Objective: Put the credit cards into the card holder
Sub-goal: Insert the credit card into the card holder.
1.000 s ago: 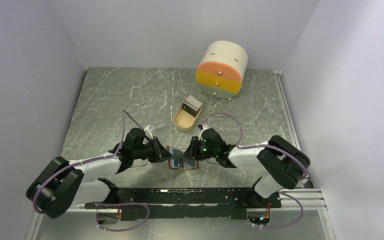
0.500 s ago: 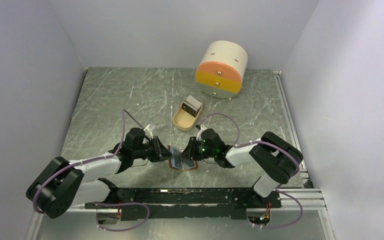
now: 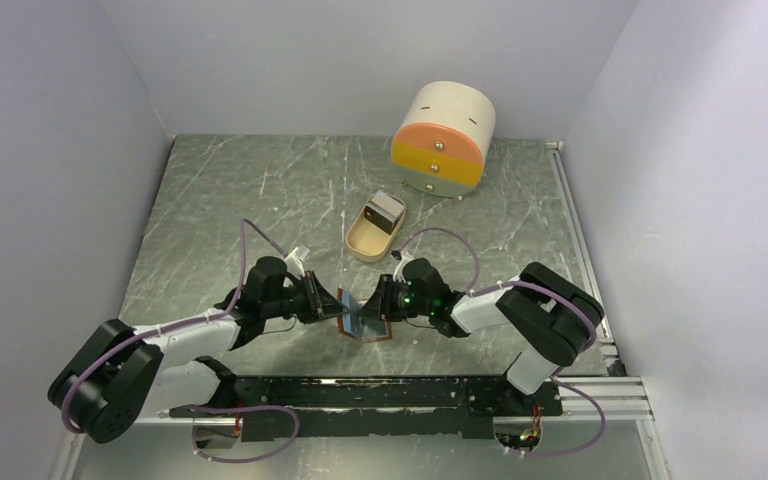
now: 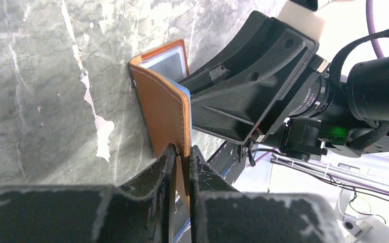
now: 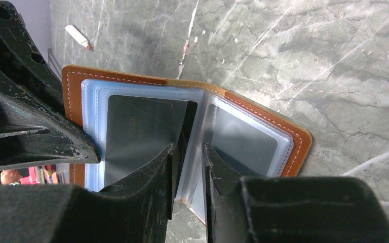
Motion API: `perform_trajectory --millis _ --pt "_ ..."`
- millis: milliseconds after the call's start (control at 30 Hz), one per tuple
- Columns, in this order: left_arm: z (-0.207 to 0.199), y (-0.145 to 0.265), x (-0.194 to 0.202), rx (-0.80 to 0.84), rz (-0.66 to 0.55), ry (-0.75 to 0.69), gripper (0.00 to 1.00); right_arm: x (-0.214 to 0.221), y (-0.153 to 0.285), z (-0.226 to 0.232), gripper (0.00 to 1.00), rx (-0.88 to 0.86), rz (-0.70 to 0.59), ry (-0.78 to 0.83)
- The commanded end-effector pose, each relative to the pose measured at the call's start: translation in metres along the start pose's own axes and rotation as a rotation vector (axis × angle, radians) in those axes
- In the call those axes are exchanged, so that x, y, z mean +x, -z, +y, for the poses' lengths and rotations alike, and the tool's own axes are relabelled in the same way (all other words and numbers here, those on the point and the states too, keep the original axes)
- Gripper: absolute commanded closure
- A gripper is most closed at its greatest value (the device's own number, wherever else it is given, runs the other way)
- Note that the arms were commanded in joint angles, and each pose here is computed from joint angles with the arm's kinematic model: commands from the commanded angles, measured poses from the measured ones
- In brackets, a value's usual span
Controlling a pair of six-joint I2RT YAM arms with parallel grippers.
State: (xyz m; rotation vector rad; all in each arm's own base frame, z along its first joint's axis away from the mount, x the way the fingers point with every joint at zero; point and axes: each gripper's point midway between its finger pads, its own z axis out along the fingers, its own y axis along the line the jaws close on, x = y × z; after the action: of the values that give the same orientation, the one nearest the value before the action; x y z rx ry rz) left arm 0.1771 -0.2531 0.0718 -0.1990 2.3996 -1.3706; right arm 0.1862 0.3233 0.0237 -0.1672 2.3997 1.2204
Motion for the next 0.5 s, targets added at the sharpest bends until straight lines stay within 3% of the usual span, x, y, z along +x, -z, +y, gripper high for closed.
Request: perform_trajectory --millis 0,200,333,467 --pt "-0.028 0.002 -0.008 0.123 -0.03 -0.057 0.87 0.017 0.003 -0.021 0.72 0.064 0.044 -0.014" --pt "-0.035 0.005 -0.007 0.167 -0.036 -0.068 0.91 0.018 0.002 -0.021 0.72 0.061 0.046 -0.018" --pt "-0.04 0.006 -0.006 0.192 -0.032 -0.083 0.8 0.018 0.001 -0.02 0.72 0.058 0.048 -0.021" --pt "-0.042 0.007 -0.006 0.201 -0.033 -0.092 0.84 0.018 0.001 -0.02 0.72 0.057 0.047 -0.021"
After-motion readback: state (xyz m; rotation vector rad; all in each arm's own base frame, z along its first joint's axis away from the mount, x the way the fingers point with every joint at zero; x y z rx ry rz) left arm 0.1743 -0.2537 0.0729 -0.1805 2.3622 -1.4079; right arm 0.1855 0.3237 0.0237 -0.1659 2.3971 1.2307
